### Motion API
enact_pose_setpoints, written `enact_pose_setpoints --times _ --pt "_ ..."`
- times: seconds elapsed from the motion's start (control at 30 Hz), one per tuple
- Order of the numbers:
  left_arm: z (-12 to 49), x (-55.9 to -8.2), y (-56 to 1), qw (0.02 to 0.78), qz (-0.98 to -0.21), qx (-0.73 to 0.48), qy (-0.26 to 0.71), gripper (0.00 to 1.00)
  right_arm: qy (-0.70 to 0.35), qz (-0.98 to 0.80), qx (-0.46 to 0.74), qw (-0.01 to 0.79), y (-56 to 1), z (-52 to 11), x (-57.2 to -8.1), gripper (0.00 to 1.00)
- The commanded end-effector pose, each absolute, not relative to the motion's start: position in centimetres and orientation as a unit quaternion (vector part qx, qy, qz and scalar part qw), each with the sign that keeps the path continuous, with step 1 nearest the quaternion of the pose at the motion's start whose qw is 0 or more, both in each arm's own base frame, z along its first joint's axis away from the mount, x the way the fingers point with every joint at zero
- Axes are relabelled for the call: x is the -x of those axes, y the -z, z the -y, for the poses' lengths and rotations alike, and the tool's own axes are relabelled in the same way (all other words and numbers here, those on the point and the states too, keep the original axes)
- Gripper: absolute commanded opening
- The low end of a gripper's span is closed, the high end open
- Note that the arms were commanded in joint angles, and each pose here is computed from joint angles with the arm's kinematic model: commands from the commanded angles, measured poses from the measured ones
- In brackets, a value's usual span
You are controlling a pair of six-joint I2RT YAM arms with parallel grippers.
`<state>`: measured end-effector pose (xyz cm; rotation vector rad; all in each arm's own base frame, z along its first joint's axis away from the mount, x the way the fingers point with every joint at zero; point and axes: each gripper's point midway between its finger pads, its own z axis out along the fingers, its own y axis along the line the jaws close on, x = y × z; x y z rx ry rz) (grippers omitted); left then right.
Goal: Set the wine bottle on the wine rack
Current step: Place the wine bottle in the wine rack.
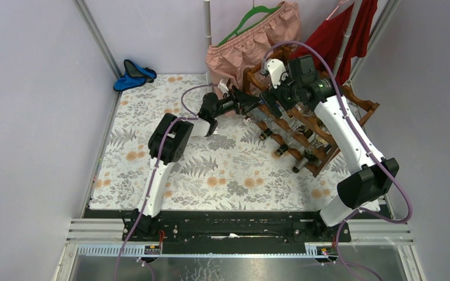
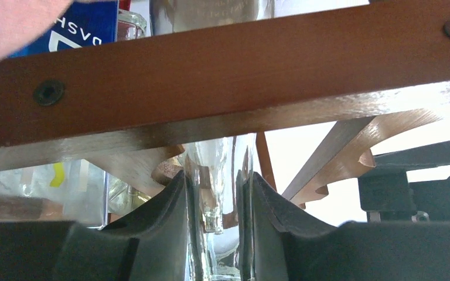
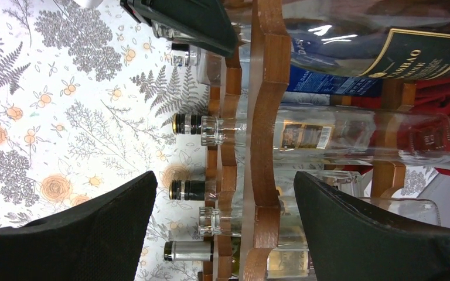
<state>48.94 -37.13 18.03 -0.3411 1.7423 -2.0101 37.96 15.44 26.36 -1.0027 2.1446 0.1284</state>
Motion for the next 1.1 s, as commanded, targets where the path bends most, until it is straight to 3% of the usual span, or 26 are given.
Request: enact_pose_setpoints --times 0.0,1.07 --pt "35.4 -48.8 -30.7 0.373 -0.501 0.042 0.780 0.00 -0.035 -0.841 0.400 0.363 -25.9 -15.0 -38.5 0.94" --pt "37.2 -51.2 -28.8 0.377 -0.547 0.098 0.741 0.01 -0.080 -0.825 0.395 0.396 -27.4 -16.8 -38.5 0.90"
